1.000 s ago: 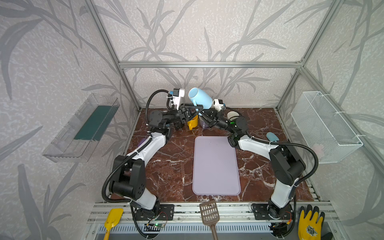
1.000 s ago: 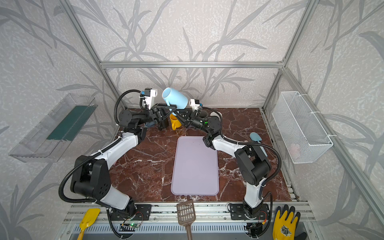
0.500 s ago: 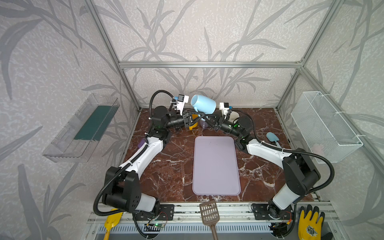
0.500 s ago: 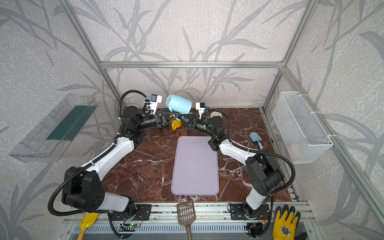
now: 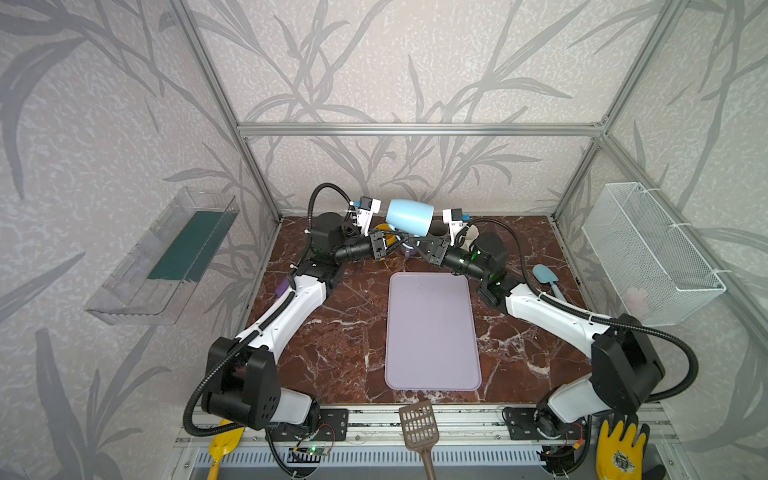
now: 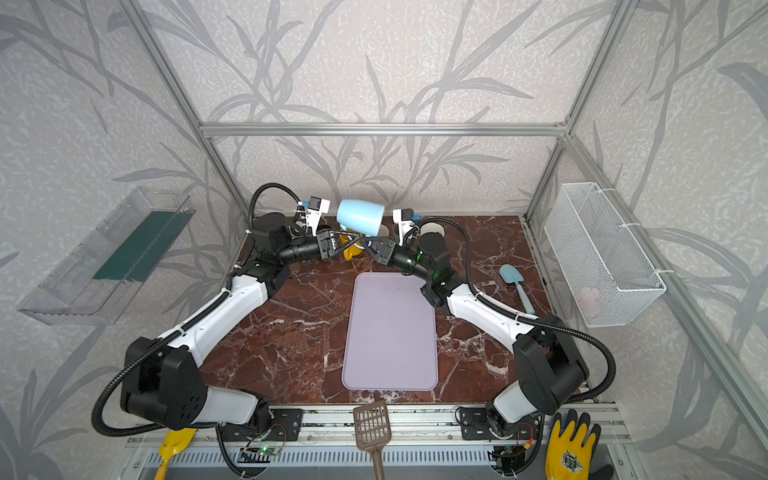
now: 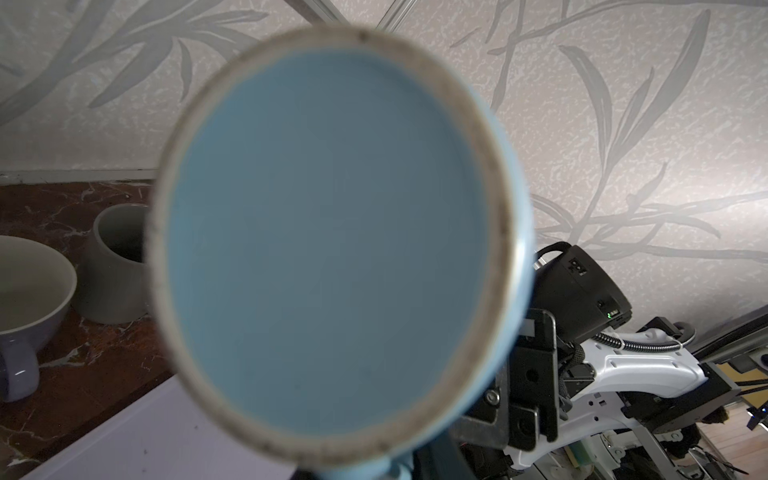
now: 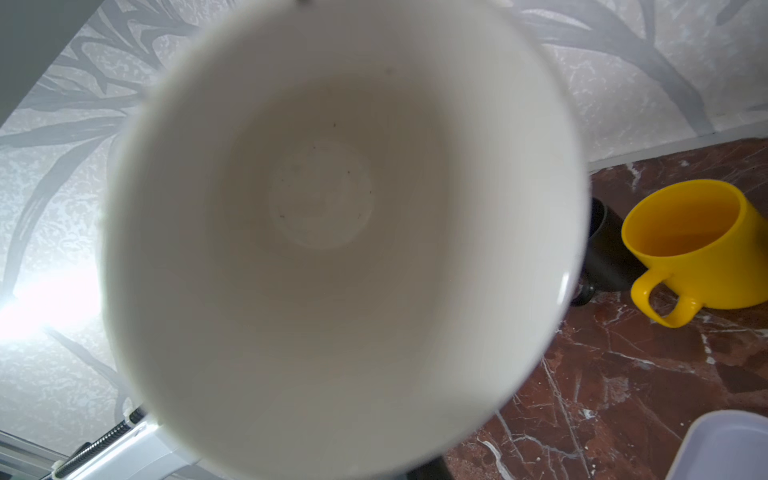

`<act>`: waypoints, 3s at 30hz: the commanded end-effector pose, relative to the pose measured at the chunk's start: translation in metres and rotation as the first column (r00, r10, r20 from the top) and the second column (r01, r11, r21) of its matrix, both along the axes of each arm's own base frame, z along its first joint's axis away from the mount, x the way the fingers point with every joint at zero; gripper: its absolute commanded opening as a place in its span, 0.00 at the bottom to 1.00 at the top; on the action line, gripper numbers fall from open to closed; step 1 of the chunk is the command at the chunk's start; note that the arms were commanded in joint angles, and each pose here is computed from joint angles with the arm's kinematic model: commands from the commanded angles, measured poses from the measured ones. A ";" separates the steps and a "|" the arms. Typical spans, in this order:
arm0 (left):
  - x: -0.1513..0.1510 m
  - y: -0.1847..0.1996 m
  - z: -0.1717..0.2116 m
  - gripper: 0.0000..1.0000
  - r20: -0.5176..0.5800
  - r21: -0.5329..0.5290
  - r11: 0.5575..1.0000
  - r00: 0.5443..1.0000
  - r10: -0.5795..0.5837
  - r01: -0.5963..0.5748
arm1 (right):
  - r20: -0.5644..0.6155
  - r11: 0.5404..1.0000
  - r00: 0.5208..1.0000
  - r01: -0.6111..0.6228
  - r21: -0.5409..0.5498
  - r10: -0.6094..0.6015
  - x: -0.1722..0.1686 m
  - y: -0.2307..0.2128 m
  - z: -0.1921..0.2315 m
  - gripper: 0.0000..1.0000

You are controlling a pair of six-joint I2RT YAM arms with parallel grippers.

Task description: Turn the mug right side up

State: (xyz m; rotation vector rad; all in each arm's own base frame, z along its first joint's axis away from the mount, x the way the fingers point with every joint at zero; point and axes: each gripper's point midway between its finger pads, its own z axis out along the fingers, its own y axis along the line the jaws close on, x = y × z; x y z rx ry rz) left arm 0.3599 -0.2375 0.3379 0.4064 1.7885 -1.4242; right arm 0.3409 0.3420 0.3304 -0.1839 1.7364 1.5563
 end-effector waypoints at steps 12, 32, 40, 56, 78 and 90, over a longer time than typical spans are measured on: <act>-0.001 -0.002 0.023 0.00 0.098 -0.072 0.997 0.994 0.040 -0.033 | 0.211 0.992 0.973 -0.113 0.060 0.098 -0.047 0.005 0.055 0.00; -0.031 -0.004 0.064 0.00 0.166 -0.248 0.969 0.986 0.033 0.010 | 0.273 0.979 0.962 -0.047 0.199 -0.010 -0.049 -0.013 0.089 0.23; -0.037 -0.005 0.069 0.00 0.178 -0.262 0.965 0.984 0.022 0.025 | 0.280 0.971 0.959 -0.027 0.239 -0.042 -0.047 -0.018 0.098 0.24; -0.031 0.002 0.064 0.23 0.134 -0.229 0.973 0.988 0.071 -0.039 | 0.311 0.976 0.950 -0.043 0.213 -0.026 -0.051 -0.020 0.100 0.00; -0.041 0.012 0.071 0.00 0.148 -0.175 0.984 0.987 0.056 -0.029 | 0.355 0.975 0.933 -0.128 0.182 0.057 -0.063 -0.011 0.104 0.00; -0.052 0.016 0.078 0.00 0.183 -0.231 0.973 0.982 0.054 -0.010 | 0.355 0.957 0.935 -0.088 0.276 -0.016 -0.058 -0.016 0.117 0.11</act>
